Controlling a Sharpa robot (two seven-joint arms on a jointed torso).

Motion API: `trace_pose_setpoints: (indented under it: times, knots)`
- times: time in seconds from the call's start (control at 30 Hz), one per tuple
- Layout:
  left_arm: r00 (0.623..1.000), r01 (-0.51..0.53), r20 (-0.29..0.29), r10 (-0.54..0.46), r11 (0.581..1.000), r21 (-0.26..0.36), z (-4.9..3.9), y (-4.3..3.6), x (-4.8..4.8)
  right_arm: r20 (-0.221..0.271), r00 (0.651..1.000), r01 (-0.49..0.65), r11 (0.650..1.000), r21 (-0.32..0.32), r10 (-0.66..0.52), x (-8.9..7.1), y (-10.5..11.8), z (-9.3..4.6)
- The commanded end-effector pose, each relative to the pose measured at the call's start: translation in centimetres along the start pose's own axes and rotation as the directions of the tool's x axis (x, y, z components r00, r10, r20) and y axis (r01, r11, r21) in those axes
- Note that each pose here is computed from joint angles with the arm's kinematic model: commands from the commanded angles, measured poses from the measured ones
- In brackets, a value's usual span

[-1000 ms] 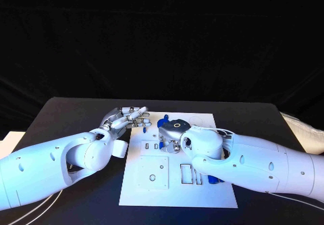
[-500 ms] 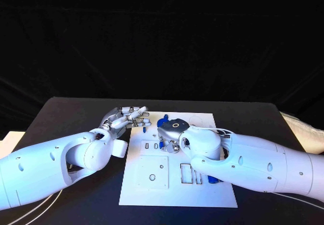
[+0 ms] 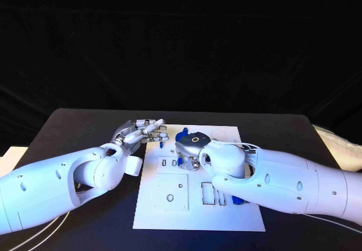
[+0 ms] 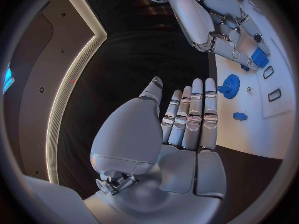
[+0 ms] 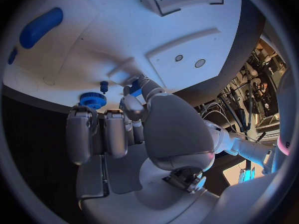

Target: Assemble the parts on the task board

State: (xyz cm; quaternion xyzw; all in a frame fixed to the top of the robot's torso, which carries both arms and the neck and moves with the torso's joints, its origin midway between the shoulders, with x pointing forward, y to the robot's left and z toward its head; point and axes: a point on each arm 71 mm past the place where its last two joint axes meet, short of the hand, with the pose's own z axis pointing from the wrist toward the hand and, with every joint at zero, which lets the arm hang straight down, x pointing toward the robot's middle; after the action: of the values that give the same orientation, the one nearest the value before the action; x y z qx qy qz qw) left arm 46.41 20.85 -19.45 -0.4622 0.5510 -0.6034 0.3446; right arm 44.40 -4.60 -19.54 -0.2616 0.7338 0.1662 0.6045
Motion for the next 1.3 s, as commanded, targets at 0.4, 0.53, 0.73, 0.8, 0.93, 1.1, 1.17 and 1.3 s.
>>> trace_pose_setpoints:
  times: [0.4,0.53,0.73,0.8,0.93,1.1,1.17,1.3]
  knots:
    - [1.0,0.009,-0.017,-0.009,1.0,-0.001,0.03,-0.02,0.19,-0.007,1.0,0.011,1.0,0.005,-0.011,0.18,0.09,0.03]
    - [1.0,0.009,-0.018,-0.009,1.0,-0.001,0.03,-0.02,0.2,-0.003,1.0,0.009,1.0,0.005,-0.009,0.16,0.1,0.04]
    - [1.0,0.009,-0.017,-0.009,1.0,-0.001,0.04,-0.01,0.18,0.0,1.0,0.007,1.0,0.005,-0.007,0.13,0.13,0.05]
    - [1.0,0.009,-0.017,-0.009,1.0,-0.001,0.04,-0.01,0.18,0.001,1.0,0.006,1.0,0.005,-0.006,0.12,0.15,0.05]
    - [1.0,0.009,-0.017,-0.009,1.0,-0.001,0.04,0.0,0.18,0.0,1.0,0.006,1.0,0.006,-0.006,0.12,0.15,0.04]
    - [1.0,0.009,-0.017,-0.009,1.0,-0.001,0.04,0.0,0.17,0.001,1.0,0.006,1.0,0.008,-0.006,0.12,0.13,0.04]
    - [1.0,0.009,-0.017,-0.009,1.0,-0.001,0.04,0.0,0.18,0.002,1.0,0.006,1.0,0.009,-0.006,0.11,0.12,0.04]
    - [1.0,0.009,-0.017,-0.009,1.0,-0.002,0.04,0.01,0.18,0.005,1.0,0.004,1.0,0.012,-0.004,0.09,0.11,0.03]
